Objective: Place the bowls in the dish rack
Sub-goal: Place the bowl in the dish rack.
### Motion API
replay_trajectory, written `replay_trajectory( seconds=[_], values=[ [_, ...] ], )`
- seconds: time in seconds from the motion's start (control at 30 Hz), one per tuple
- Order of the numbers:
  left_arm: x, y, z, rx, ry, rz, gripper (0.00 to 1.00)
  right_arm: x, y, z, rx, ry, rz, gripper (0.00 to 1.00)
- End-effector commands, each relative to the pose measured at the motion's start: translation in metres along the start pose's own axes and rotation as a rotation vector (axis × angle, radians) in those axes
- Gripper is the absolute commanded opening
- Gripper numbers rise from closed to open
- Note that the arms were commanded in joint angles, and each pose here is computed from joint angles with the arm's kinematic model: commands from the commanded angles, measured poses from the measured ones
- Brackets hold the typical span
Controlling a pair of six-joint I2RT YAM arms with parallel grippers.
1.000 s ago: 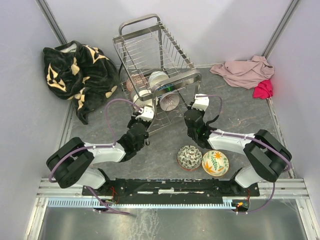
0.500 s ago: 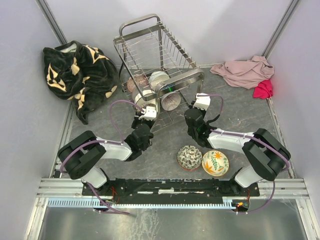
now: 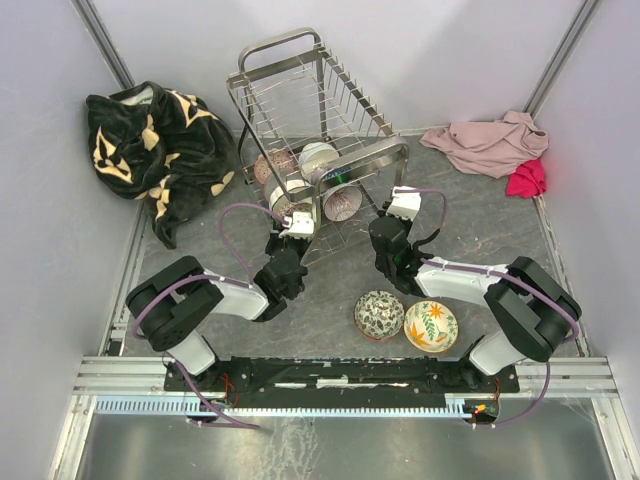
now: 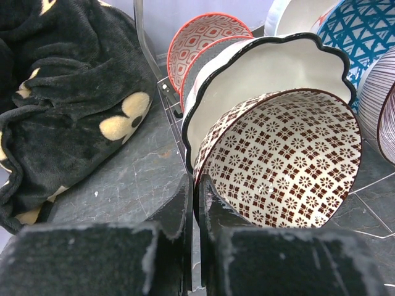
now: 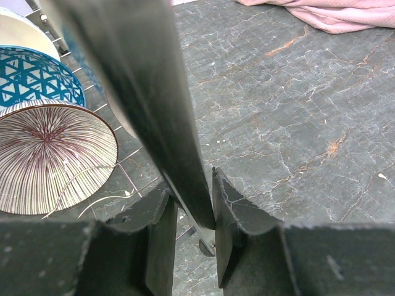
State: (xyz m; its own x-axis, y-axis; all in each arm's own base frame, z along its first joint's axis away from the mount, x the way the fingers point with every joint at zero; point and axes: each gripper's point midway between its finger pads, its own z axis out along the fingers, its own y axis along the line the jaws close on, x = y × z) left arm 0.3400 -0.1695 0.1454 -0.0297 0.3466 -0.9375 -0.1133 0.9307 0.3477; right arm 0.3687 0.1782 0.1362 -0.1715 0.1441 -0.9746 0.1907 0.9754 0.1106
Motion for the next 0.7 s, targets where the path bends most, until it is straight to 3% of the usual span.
replay_trajectory(
  seconds=[0.0,0.67],
  values=[
    [-0.003,-0.069,-0.019,0.304,-0.075,0.375,0.03,0.063,0.079,-0.043,-0.374,0.256,0.085,0.0],
    [0.038,-0.116,-0.045,0.508,0.024,0.698,0.03,0.05,0.09,-0.054,-0.494,0.22,0.087,0.0]
  ],
)
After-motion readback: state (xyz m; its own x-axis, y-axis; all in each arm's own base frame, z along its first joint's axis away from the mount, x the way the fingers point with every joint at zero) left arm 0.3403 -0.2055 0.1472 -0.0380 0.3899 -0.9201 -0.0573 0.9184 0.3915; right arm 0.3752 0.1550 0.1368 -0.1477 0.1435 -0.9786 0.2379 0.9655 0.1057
